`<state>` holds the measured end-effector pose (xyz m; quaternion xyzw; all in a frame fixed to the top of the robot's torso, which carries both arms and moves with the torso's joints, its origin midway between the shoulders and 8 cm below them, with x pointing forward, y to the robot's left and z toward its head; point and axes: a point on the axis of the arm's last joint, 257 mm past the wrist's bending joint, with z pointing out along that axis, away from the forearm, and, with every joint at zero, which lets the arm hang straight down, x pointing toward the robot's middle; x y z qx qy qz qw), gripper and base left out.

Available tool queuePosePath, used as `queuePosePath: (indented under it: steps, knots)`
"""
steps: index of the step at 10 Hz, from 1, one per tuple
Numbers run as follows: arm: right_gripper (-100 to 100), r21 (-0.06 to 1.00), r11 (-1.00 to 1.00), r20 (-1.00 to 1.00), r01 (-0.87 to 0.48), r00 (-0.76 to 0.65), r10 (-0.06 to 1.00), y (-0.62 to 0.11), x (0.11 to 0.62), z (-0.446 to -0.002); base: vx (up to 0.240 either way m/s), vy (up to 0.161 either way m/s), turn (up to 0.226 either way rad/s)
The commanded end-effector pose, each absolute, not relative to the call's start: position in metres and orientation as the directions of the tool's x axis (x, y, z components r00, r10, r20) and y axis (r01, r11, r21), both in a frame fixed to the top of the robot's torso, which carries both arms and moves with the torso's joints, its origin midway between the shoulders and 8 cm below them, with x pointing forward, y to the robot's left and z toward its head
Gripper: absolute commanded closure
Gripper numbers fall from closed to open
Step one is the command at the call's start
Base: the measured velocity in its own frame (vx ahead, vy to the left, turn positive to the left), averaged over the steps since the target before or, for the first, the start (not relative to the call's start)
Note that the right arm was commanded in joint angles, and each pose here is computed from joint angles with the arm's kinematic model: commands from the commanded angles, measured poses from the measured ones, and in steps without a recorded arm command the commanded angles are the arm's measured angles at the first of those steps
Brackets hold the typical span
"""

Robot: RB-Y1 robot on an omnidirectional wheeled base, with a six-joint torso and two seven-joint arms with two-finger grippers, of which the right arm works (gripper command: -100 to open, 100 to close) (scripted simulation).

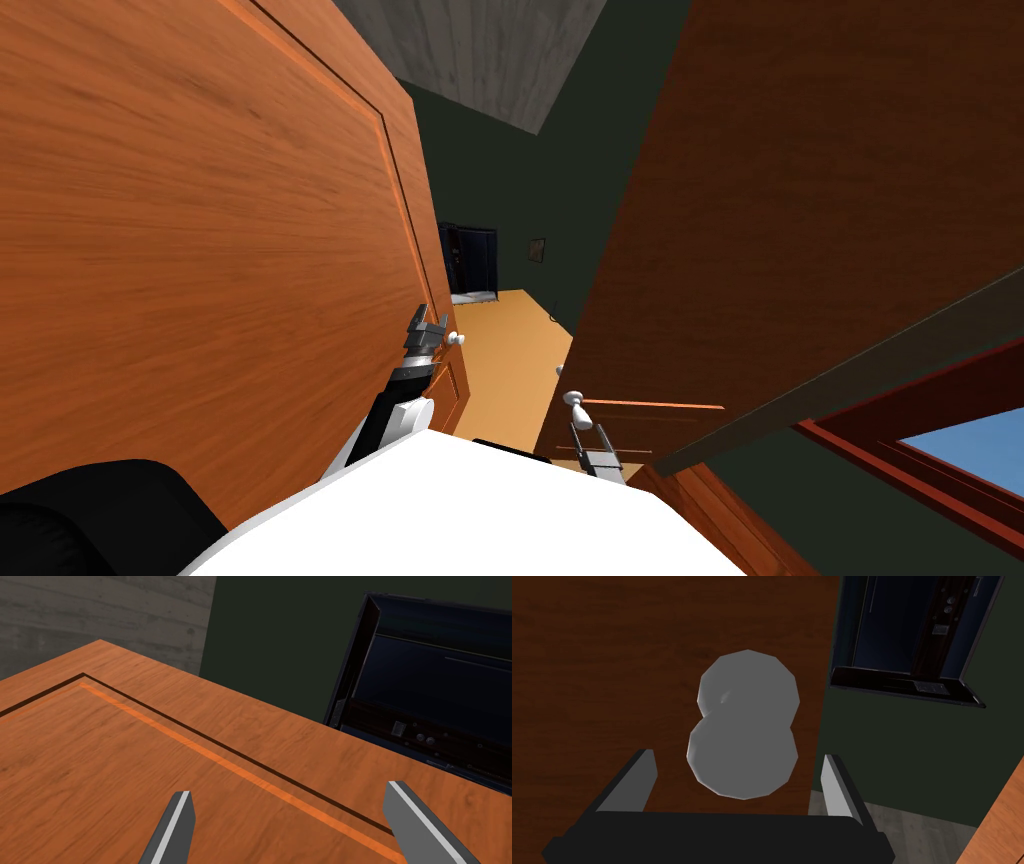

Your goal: Push the door open

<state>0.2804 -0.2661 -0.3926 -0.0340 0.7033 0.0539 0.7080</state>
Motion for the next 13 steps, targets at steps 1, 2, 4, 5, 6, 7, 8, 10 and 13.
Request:
queuePosePath:
  steps: [1,2,4,5,6,7,8,10,13]
  knots:
    - [-100,0.028,0.992,-1.000,-0.124,0.005,0.029,-0.266,0.280,-0.393,0.107,0.013,-0.007]
    - [100,0.028,0.992,-1.000,-0.124,0.005,0.029,-0.266,0.280,-0.393,-0.016,0.001,0.014]
    - [100,0.028,0.992,-1.000,-0.124,0.005,0.029,-0.266,0.280,-0.393,-0.031,-0.004,0.008]
    - [100,0.028,0.992,-1.000,-0.124,0.005,0.029,-0.266,0.280,-0.393,-0.020,-0.004,-0.005]
    - [100,0.028,0.992,-1.000,-0.124,0.005,0.029,-0.266,0.280,-0.393,-0.021,-0.001,-0.004]
    - [100,0.028,0.992,-1.000,-0.124,0.005,0.029,-0.266,0.280,-0.393,0.000,0.000,0.000]
    - [100,0.067,0.991,-0.998,-0.117,-0.002,0.067,-0.268,0.284,-0.394,0.011,0.000,0.005]
    - [100,0.111,0.988,-0.994,-0.107,-0.003,0.111,-0.270,0.288,-0.395,0.027,0.001,0.001]
    - [100,0.186,0.978,-0.983,-0.092,-0.003,0.186,-0.274,0.294,-0.395,0.021,-0.001,0.001]
